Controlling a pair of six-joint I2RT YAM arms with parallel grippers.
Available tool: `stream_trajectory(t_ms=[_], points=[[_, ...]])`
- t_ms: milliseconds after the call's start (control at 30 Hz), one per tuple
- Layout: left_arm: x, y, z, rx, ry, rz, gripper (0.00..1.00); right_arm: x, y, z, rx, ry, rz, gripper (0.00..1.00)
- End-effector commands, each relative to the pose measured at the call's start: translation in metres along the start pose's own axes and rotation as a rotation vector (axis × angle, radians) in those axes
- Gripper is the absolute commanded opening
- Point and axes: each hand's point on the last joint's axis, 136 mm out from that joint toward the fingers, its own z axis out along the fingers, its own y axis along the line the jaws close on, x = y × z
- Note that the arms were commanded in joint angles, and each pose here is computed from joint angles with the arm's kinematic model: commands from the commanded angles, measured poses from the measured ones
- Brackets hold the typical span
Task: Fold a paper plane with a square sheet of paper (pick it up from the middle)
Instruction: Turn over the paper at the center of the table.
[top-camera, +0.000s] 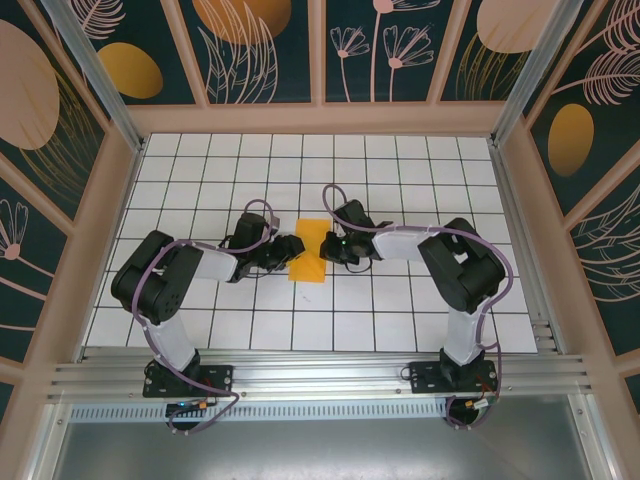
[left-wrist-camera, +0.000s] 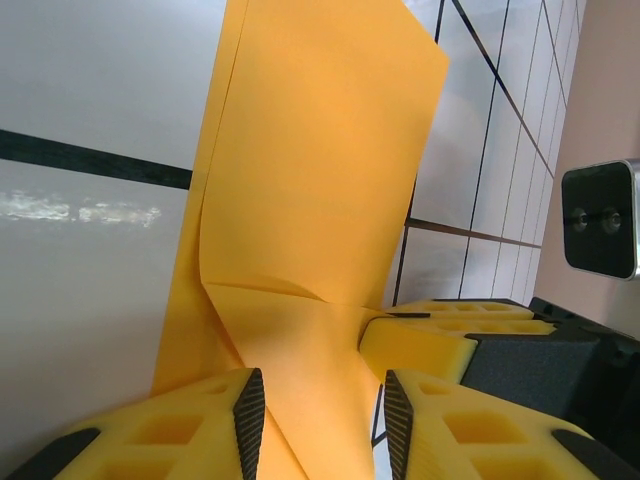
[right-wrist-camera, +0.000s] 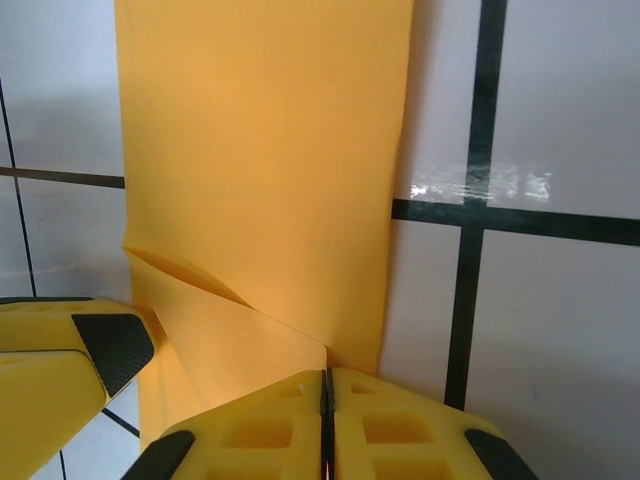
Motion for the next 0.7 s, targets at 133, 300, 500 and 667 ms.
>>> stream_trajectory(t_ms=[133,300,500,667], points=[[-0.003,0.008,-0.002,-0.054,-0.019,0.000,0.40,-0.005,-0.008,-0.012,0.013,-0.048,0.046,0.11],[-0.001,0.006,-0.001,-0.046,-0.004,0.000,0.40,-0.005,-0.007,-0.013,-0.002,-0.051,0.051,0.12],[-0.003,-0.003,0.001,-0.028,0.014,0.027,0.37,-0.004,-0.005,-0.011,-0.015,-0.043,0.046,0.13],[-0.007,-0.009,0.003,-0.024,0.019,0.048,0.33,-0.001,-0.007,-0.010,-0.014,-0.035,0.045,0.13]])
